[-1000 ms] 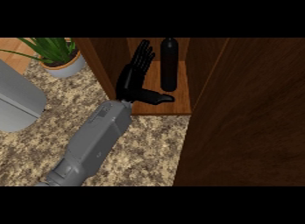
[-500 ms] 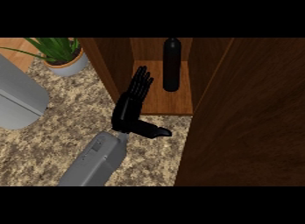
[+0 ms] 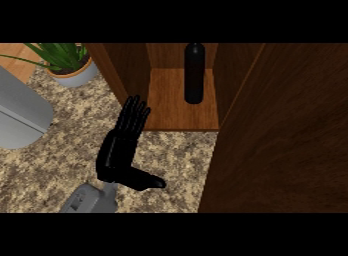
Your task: Pick up the wine, place it into the cabinet and close the cabinet
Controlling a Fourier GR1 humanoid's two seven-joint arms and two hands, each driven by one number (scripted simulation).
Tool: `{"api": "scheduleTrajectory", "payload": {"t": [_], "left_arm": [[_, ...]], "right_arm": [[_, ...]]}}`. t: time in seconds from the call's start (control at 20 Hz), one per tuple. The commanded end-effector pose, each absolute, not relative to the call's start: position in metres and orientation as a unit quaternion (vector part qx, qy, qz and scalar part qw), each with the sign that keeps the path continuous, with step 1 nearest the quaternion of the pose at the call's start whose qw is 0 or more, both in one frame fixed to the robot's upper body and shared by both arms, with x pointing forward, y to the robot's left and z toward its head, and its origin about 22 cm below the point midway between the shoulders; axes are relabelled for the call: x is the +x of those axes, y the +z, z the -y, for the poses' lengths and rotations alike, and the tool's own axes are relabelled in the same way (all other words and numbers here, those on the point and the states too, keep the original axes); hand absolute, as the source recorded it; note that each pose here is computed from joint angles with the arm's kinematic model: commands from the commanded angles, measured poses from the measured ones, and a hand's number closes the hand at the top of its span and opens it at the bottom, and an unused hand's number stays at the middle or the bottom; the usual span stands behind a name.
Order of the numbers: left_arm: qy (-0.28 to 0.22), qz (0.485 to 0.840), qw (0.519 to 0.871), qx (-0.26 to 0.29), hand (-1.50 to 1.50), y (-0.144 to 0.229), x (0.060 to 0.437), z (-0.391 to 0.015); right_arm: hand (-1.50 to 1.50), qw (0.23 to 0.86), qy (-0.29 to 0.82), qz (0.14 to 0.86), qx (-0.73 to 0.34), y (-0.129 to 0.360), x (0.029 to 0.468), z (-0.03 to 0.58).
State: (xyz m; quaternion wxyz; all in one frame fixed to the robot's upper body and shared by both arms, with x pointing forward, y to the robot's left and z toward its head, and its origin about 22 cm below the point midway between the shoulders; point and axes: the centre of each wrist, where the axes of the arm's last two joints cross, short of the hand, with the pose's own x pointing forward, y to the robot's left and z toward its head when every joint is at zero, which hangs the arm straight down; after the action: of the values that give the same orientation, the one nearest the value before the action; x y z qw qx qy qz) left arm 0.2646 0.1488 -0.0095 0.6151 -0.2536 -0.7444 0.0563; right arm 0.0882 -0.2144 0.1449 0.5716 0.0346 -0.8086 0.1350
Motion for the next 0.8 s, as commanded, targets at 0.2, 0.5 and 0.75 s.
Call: {"api": "scheduleTrajectory", "payload": {"t": [0.2,0.5,0.75], "left_arm": [[0.069,0.761,0.600,-0.235,-1.50,-0.010,0.233,-0.200],[0.061,0.773,0.595,-0.212,-1.50,-0.011,0.223,-0.235],[0.057,0.784,0.590,-0.186,-1.50,-0.006,0.221,-0.283]], "right_arm": [[-1.50,0.568,0.152,0.796,0.146,0.188,0.056,0.206],[1.50,0.557,0.270,0.756,0.210,0.175,0.063,0.209],[1.50,0.551,0.286,0.747,0.240,0.181,0.055,0.203]]}}
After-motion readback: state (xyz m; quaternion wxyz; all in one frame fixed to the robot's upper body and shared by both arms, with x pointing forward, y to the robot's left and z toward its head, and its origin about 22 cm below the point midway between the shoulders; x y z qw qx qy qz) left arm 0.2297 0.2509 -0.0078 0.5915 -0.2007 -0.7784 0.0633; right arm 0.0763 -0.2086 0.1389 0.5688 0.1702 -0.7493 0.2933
